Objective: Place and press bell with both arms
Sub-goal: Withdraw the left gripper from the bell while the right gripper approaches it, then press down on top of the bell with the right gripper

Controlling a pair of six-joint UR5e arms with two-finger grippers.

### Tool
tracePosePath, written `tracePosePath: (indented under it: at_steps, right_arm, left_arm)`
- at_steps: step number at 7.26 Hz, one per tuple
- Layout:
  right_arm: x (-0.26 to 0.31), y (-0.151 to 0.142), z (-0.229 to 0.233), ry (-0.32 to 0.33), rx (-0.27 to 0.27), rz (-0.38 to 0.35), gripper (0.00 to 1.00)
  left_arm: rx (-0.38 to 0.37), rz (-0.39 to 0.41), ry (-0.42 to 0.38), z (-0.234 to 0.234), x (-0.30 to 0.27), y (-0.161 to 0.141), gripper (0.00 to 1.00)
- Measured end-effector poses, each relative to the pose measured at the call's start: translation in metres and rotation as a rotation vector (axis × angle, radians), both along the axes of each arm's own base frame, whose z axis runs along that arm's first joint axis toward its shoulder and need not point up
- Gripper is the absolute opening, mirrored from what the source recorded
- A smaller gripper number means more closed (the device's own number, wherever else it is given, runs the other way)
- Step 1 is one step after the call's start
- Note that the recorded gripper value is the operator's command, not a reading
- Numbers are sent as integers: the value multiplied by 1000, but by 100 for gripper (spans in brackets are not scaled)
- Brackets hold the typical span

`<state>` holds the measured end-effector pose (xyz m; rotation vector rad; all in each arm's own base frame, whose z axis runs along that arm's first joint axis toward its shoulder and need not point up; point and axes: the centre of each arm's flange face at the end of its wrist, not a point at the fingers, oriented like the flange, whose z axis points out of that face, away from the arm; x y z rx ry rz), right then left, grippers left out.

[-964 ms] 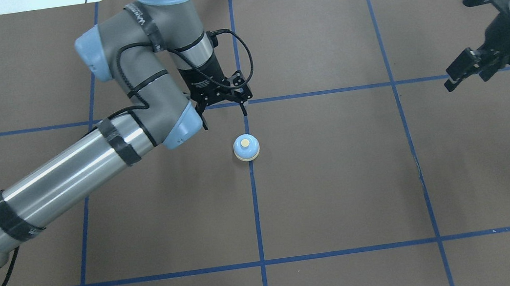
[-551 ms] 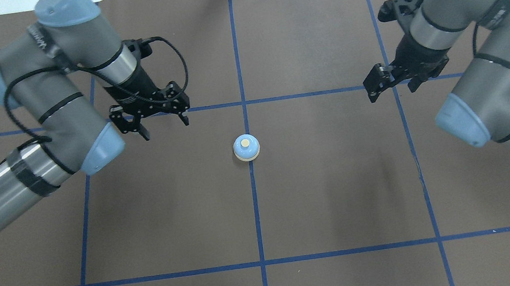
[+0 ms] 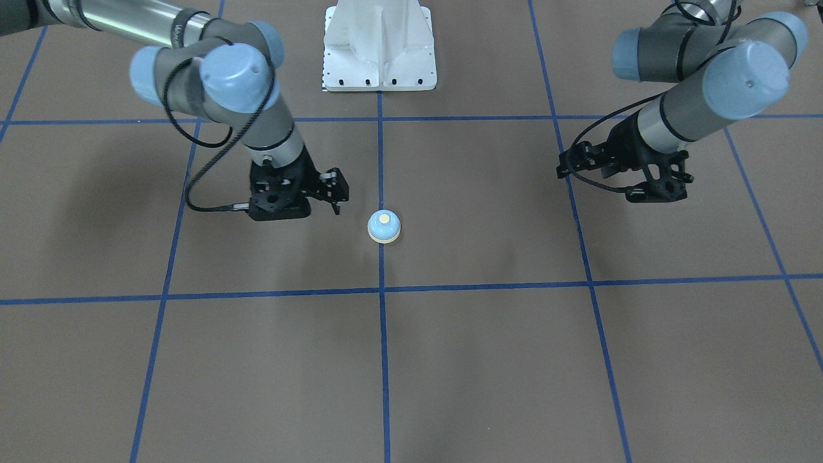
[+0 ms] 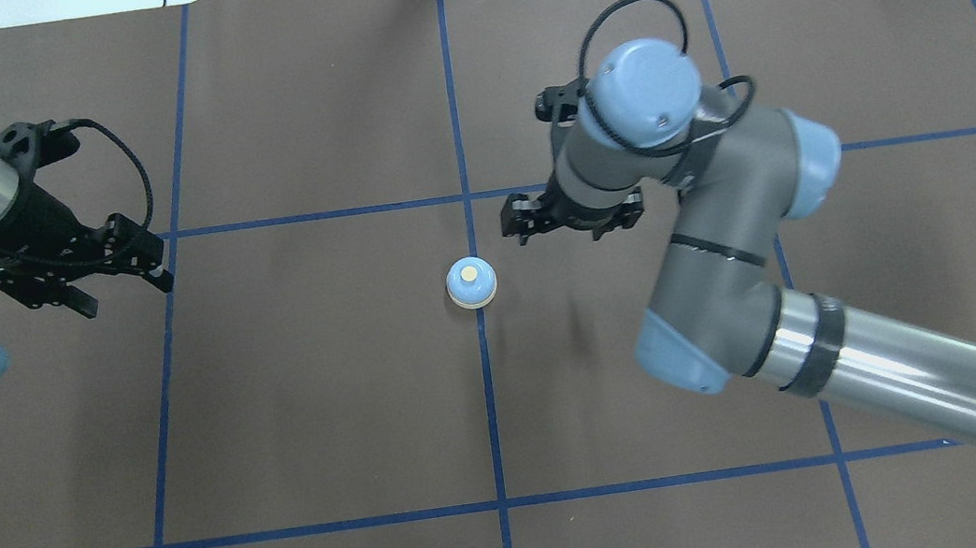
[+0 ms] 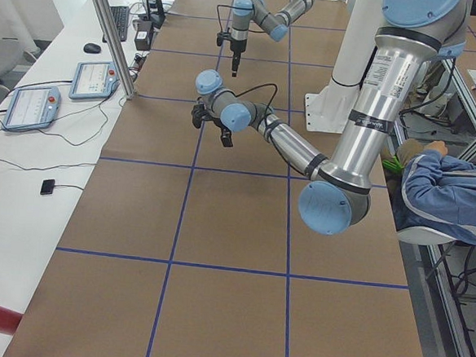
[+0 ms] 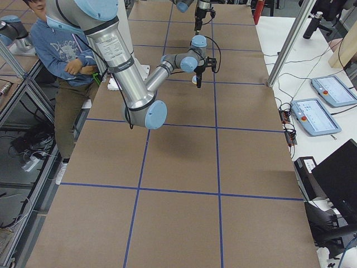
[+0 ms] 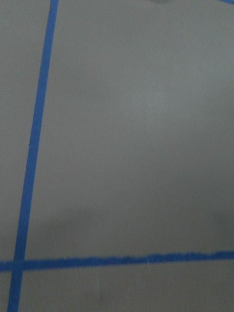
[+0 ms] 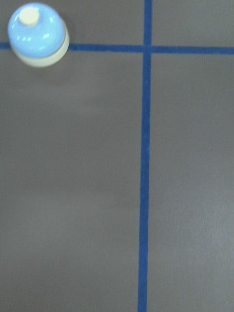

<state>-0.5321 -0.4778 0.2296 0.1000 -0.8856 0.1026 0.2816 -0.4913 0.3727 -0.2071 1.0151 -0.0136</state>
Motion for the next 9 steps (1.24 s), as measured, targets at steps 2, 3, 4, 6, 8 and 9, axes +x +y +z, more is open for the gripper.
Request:
tracePosePath:
  at_steps: [2,3,4,6,8,9]
  right_arm:
    - [-60,3,-29,11,-27,93,0]
    - [-69,4,-34,10,-40,110,0]
    - [-73,4,-36,8,-47,113,0]
    - [-74,6,-43,-4,-55,105,0]
    - [-76,7,-46,-10,-65,96,0]
    - [-78,8,-44,-6,-68,93,0]
  left_arm:
    - [-5,-15,-11,11,-14,4,99]
    - [-6,-17,-15,13,-15,5,99]
    - [-6,-19,-17,14,-16,5,99]
    - [-7,-19,-19,14,-16,5,99]
    - [-8,-18,-20,14,-15,6,99]
    - [-8,-18,-20,14,-15,6,99]
